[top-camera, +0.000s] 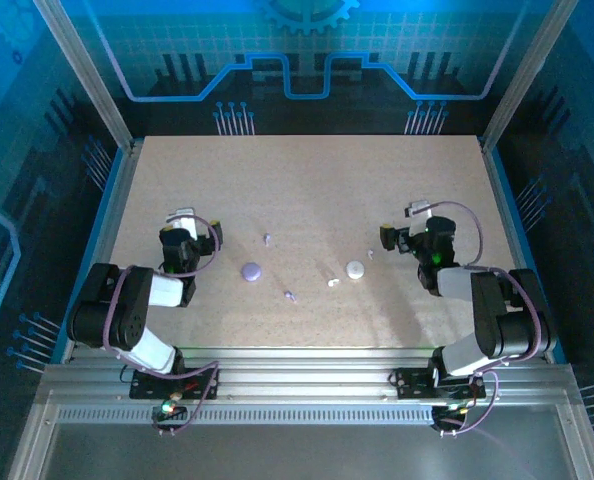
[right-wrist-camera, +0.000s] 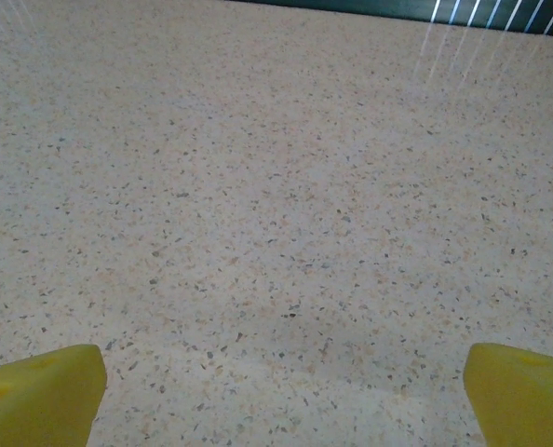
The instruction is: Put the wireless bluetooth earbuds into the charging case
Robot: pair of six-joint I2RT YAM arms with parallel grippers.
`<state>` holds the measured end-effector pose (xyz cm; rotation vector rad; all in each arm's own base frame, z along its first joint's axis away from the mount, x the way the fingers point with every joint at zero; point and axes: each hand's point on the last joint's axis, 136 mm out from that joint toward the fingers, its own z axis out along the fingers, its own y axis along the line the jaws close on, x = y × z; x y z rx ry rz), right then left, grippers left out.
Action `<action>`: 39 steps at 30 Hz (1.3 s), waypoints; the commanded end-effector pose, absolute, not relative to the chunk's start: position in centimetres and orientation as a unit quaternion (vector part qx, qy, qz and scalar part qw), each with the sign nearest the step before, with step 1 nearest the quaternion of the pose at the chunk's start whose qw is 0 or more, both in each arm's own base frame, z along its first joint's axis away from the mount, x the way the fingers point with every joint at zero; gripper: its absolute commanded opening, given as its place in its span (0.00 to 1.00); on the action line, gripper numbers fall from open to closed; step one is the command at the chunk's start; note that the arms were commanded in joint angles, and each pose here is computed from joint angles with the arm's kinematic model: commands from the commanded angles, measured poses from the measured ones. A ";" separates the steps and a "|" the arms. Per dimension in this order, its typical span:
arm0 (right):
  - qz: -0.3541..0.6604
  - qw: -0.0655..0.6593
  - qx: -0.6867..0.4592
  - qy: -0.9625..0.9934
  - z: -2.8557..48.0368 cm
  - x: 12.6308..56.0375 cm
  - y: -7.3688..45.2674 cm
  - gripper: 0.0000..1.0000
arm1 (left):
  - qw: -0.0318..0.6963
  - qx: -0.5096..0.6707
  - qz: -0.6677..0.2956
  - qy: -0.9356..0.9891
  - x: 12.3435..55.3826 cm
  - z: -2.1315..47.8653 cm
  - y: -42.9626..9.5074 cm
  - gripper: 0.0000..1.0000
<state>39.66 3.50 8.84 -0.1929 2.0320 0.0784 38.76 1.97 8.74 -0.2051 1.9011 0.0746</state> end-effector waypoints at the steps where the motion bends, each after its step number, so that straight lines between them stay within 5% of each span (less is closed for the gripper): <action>1: 0.024 0.511 -0.071 0.856 11.0 40.4 3.0 1.00 | 0.603 -0.084 0.020 0.793 38.7 11.4 1.7 0.99; 8: 0.040 0.480 -0.074 0.873 14.5 38.1 3.5 1.00 | 0.610 -0.089 0.000 0.788 37.5 16.2 1.2 0.99; 17: 0.089 0.382 -0.023 0.920 17.4 33.3 5.4 1.00 | 0.527 -0.033 -0.027 0.849 36.1 19.5 -3.8 0.99; 27: 0.069 0.182 -0.105 0.975 15.4 27.9 10.4 1.00 | 0.426 -0.006 -0.036 0.904 34.7 17.6 -7.8 0.99; 39: 0.058 0.033 -0.113 0.991 10.5 27.0 15.1 0.76 | 0.383 -0.004 -0.046 0.923 33.9 16.7 -8.3 0.97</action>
